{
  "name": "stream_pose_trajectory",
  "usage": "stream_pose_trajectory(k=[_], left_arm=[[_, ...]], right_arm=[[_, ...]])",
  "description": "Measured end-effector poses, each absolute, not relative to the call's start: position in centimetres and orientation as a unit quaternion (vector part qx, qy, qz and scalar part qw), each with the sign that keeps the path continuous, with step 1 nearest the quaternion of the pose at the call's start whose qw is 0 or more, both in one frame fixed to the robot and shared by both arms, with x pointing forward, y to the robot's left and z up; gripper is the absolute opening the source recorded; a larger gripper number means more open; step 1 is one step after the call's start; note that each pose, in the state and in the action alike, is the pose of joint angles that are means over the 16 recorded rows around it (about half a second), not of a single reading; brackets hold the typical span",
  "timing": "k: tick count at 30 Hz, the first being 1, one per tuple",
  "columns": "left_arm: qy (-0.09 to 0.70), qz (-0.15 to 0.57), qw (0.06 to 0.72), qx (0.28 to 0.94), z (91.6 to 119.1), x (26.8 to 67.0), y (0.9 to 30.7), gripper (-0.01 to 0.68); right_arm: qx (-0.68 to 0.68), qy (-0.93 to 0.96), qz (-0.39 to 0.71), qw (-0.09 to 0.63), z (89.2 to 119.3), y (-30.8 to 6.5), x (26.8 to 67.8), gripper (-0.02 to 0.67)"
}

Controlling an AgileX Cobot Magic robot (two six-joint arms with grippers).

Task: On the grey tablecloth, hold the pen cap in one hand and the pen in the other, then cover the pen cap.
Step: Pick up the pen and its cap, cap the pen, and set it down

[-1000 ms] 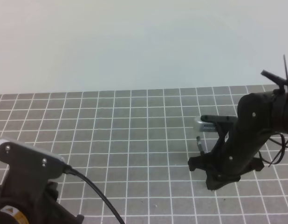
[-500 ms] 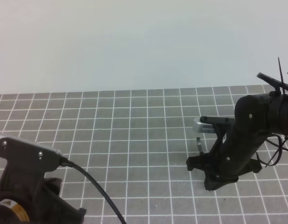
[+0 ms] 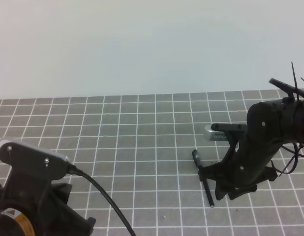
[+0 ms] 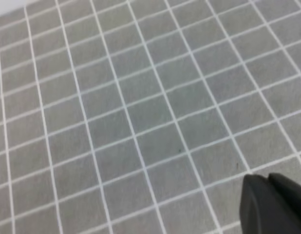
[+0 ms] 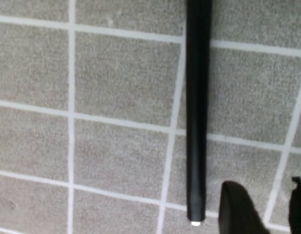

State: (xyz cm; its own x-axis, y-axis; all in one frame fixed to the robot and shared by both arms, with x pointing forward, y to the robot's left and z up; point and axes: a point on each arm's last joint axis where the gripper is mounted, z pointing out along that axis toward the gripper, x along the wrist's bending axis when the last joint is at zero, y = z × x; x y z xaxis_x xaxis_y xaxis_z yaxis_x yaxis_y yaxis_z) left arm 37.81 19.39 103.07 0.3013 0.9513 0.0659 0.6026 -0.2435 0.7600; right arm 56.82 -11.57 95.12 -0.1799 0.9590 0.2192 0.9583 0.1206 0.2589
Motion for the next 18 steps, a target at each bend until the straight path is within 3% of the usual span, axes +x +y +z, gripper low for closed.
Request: stream_pose_trajectory(k=[6,18], left_arm=[[0.506,0.28,0.344,0.74,103.4,38.0,19.1,-0.001],[0.453,0.281,0.394,0.749,104.1,38.2,18.1,-0.001]], right_arm=[[0.614,0.768,0.181,0.017,97.0,-11.9,56.3,0.211],[0.542,0.801,0.242,0.083,105.0,-14.6,51.8,0.035]])
